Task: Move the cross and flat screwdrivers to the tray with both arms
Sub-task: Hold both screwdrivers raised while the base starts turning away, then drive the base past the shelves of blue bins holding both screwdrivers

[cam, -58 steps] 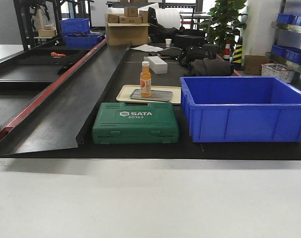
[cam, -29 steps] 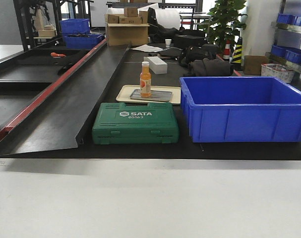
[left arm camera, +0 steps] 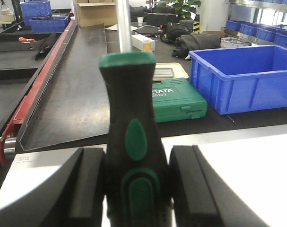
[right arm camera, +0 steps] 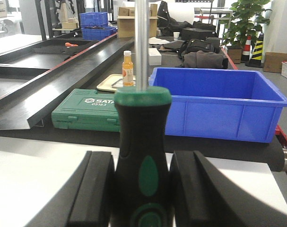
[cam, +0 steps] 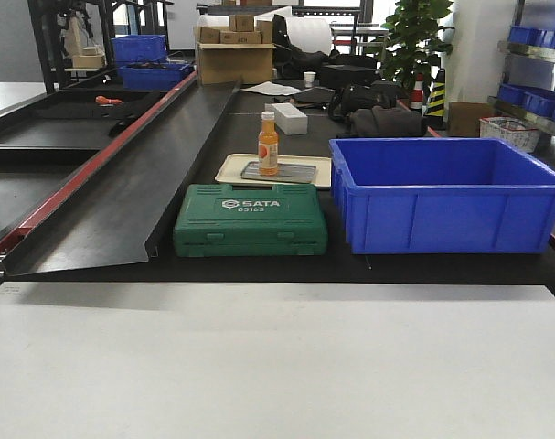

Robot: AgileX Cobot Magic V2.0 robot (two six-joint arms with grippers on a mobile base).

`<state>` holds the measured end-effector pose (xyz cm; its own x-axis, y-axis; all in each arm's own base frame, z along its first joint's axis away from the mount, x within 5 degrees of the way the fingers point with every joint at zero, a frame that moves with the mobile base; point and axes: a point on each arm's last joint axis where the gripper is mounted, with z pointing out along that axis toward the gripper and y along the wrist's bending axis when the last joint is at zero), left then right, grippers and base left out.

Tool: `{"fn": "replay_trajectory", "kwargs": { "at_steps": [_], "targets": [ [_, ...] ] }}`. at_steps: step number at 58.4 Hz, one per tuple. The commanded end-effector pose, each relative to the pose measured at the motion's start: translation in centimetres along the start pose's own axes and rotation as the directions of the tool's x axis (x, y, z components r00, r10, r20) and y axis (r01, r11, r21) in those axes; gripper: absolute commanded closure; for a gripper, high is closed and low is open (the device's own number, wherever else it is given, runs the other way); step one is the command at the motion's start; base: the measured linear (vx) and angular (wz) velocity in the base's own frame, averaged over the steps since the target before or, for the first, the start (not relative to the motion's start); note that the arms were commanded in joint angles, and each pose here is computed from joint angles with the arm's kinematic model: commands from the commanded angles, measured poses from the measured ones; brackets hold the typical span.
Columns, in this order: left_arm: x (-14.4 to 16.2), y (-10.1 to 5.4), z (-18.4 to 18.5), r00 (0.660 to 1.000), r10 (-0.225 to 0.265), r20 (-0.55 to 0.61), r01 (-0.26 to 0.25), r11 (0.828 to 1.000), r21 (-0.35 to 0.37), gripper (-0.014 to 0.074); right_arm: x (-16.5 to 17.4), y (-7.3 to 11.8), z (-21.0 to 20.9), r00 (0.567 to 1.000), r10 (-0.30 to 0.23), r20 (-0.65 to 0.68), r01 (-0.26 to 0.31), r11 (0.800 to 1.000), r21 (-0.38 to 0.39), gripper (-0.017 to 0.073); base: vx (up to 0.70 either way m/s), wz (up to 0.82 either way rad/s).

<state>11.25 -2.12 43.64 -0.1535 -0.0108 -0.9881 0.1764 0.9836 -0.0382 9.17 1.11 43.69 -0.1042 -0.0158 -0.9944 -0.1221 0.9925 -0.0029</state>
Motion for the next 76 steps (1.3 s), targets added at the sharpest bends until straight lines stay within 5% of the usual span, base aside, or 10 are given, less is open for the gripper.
{"fn": "replay_trajectory", "kwargs": {
  "at_steps": [1,30,76],
  "targets": [
    [-1.71,-0.15,-0.53,0.992,-0.007,0.125,0.006,1.0,0.015,0.0591,-1.59,-0.08,-0.36,0.993,0.0,0.115,-0.001,1.0,0.01,0.0567,-0.19,0.0],
    [-1.69,-0.15,-0.53,0.992,-0.007,0.123,0.006,1.0,0.015,0.0591,-1.57,-0.08,-0.36,0.994,0.0,0.113,-0.001,1.0,0.01,0.0567,-0.22,-0.07],
    [-1.69,-0.15,-0.53,0.992,-0.007,0.123,0.006,1.0,0.015,0.0591,-1.57,-0.08,-0.36,0.994,0.0,0.113,-0.001,1.0,0.01,0.0567,-0.2,-0.47]
  ]
}}
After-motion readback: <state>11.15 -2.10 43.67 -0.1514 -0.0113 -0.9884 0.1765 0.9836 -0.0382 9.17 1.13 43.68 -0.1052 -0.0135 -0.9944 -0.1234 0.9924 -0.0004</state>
